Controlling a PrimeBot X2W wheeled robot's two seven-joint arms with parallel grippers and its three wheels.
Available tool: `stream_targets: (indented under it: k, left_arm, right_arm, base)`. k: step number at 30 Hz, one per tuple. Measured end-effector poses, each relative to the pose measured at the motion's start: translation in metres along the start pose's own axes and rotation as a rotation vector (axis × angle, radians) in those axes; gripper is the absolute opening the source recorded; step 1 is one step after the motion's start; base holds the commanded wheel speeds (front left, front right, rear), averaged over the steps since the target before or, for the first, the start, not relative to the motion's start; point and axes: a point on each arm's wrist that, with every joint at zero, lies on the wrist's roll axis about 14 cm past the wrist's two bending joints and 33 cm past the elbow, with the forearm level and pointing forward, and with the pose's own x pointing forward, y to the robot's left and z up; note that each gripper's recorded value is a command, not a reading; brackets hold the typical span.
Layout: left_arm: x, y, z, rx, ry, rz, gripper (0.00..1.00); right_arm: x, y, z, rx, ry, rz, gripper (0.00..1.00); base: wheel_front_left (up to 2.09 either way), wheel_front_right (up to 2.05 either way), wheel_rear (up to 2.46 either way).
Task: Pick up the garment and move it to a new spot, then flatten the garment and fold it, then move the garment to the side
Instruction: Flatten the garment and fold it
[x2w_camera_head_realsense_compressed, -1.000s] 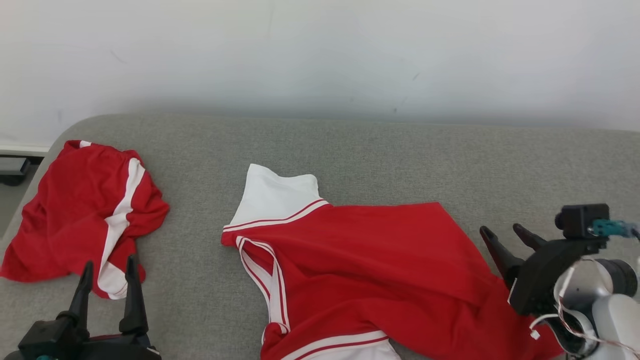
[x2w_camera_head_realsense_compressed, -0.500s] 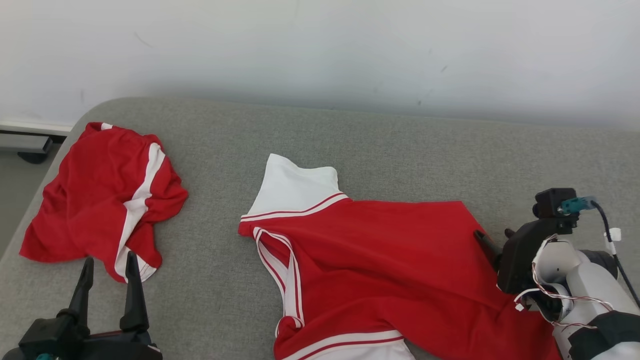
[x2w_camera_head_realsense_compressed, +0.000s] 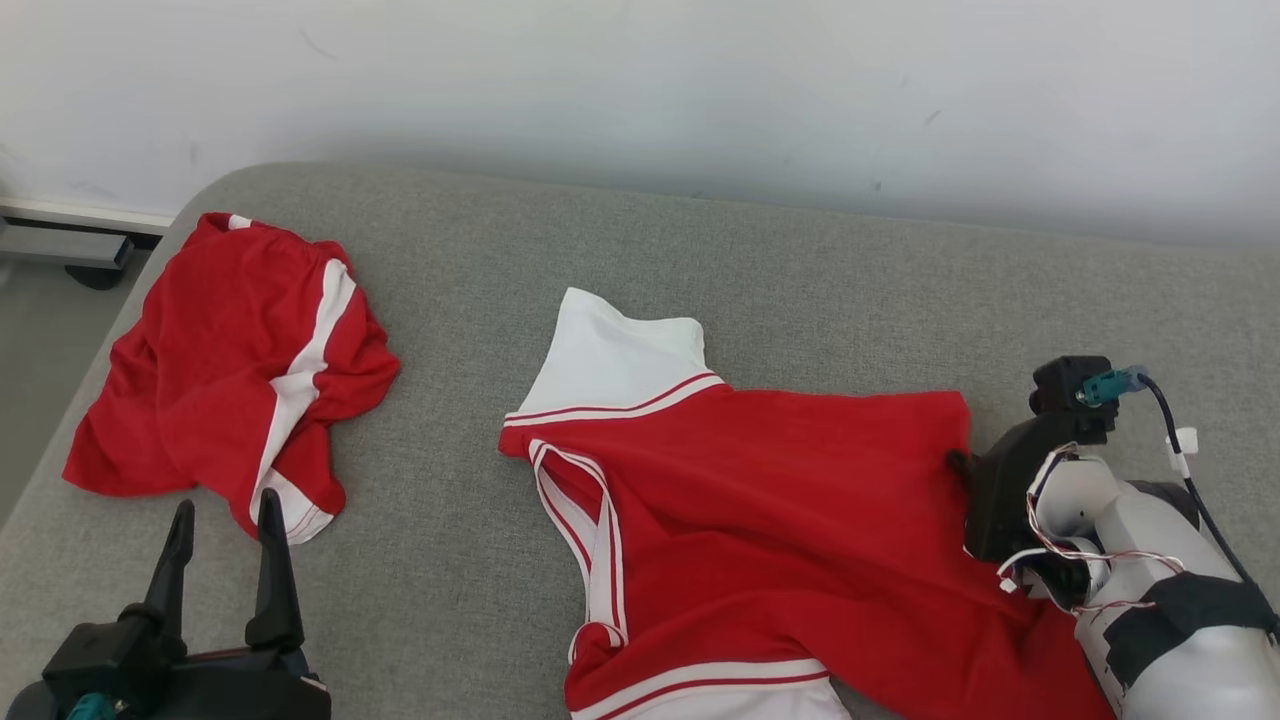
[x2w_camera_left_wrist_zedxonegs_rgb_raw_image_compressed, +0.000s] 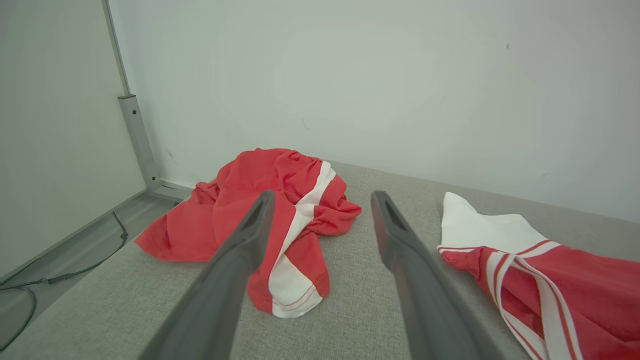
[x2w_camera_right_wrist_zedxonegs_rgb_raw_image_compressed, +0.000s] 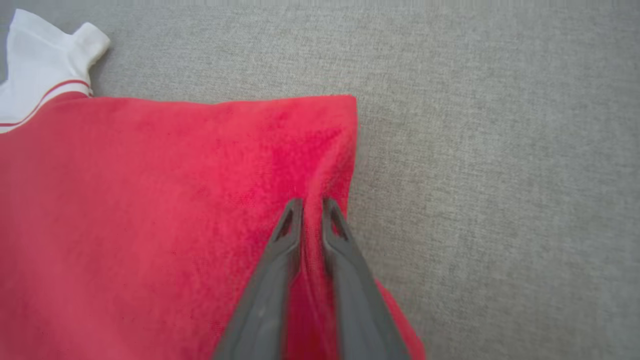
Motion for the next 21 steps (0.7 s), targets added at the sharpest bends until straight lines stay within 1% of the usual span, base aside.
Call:
stream_targets:
  k: [3,6,13,17,21]
  left_arm:
    - [0.0,0.001,-0.001,-0.001,0.003,0.004,1.0]
    - [0.0,0.001,0.0,-0.003,0.0,0.005,1.0]
    - [0.001,-0.001,0.0,-0.008,-0.001,-0.002,1.0]
    - [0.002,-0.002,-0.001,-0.008,0.001,-0.004,1.0]
    - [0.003,0.0,-0.002,-0.009,0.005,0.003,1.0]
  right_arm:
    - [0.0,0.003,0.014,-0.015,-0.046,0.009,0.0]
    - [-0.004,0.003,0.039,-0.012,-0.122,0.016,0.0]
    - [-0.014,-0.004,0.099,-0.046,-0.288,0.002,0.0]
    - [-0.015,-0.006,0.126,-0.076,-0.348,-0.006,0.0]
    - [-0.01,0.0,0.145,-0.114,-0.378,-0.007,0.0]
  base:
    - [0.0,0.0,0.0]
    - [0.0,0.0,0.0]
    - [0.0,0.0,0.0]
    - [0.0,0.0,0.0]
    - [0.0,0.0,0.0]
